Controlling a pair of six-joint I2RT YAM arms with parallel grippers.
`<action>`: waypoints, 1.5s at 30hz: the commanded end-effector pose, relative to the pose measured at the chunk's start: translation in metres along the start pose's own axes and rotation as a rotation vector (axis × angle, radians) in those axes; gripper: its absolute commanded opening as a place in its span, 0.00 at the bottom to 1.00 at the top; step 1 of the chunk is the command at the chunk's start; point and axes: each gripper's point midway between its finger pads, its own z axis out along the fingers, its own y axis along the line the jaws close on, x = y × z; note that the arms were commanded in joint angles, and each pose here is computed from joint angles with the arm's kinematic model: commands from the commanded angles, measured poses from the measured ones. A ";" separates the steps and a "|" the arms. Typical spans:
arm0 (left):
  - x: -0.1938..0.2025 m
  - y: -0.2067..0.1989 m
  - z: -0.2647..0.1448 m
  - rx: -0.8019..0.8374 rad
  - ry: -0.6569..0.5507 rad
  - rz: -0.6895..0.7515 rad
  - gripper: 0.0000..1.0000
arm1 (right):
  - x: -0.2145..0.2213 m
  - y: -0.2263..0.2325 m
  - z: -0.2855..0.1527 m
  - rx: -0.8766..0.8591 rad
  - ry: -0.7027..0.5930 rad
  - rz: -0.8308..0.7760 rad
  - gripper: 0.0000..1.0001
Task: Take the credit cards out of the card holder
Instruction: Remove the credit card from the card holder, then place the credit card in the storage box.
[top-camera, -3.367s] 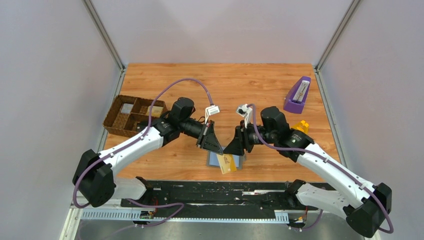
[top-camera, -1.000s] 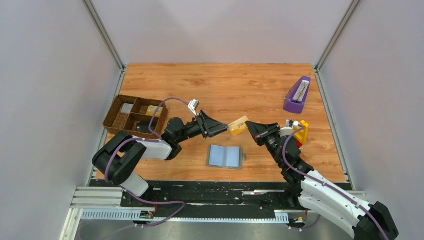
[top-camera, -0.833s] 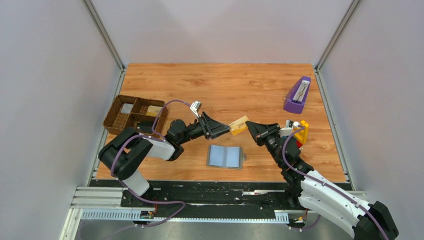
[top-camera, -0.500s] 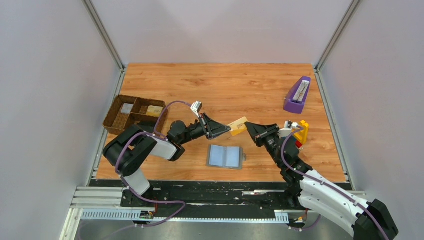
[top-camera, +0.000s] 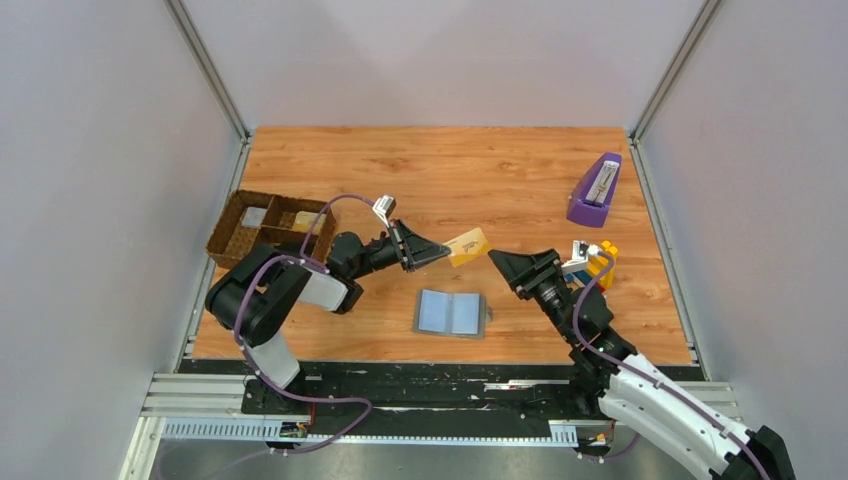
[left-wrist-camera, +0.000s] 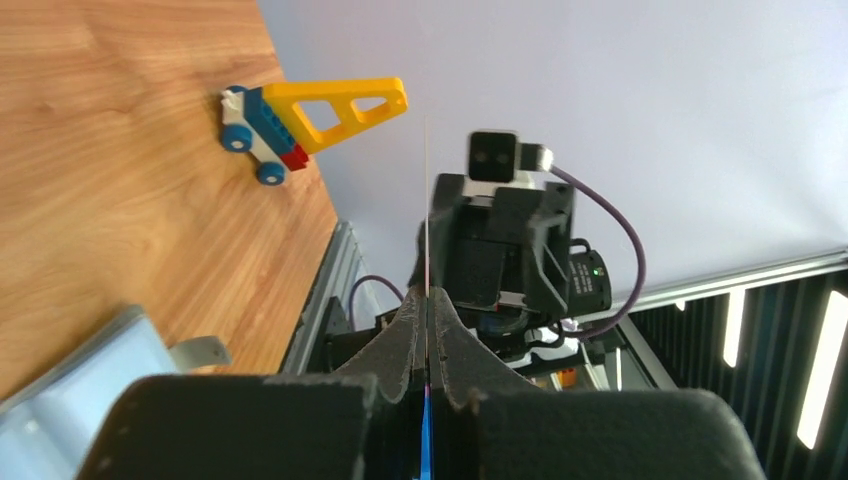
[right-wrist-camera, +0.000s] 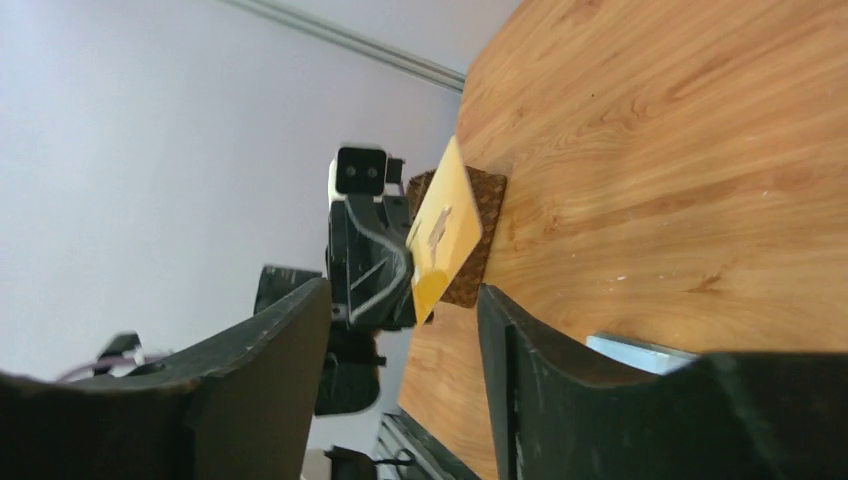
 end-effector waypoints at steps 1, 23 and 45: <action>-0.010 -0.013 -0.011 0.025 0.071 0.098 0.00 | 0.000 0.015 -0.012 -0.053 0.061 -0.319 0.62; 0.033 -0.024 -0.057 -0.145 0.569 0.359 0.00 | 0.050 0.045 -0.009 -0.285 0.758 -0.533 0.63; 0.030 -0.046 -0.057 -0.090 0.574 0.371 0.39 | 0.056 0.047 0.004 -0.316 0.733 -0.365 0.00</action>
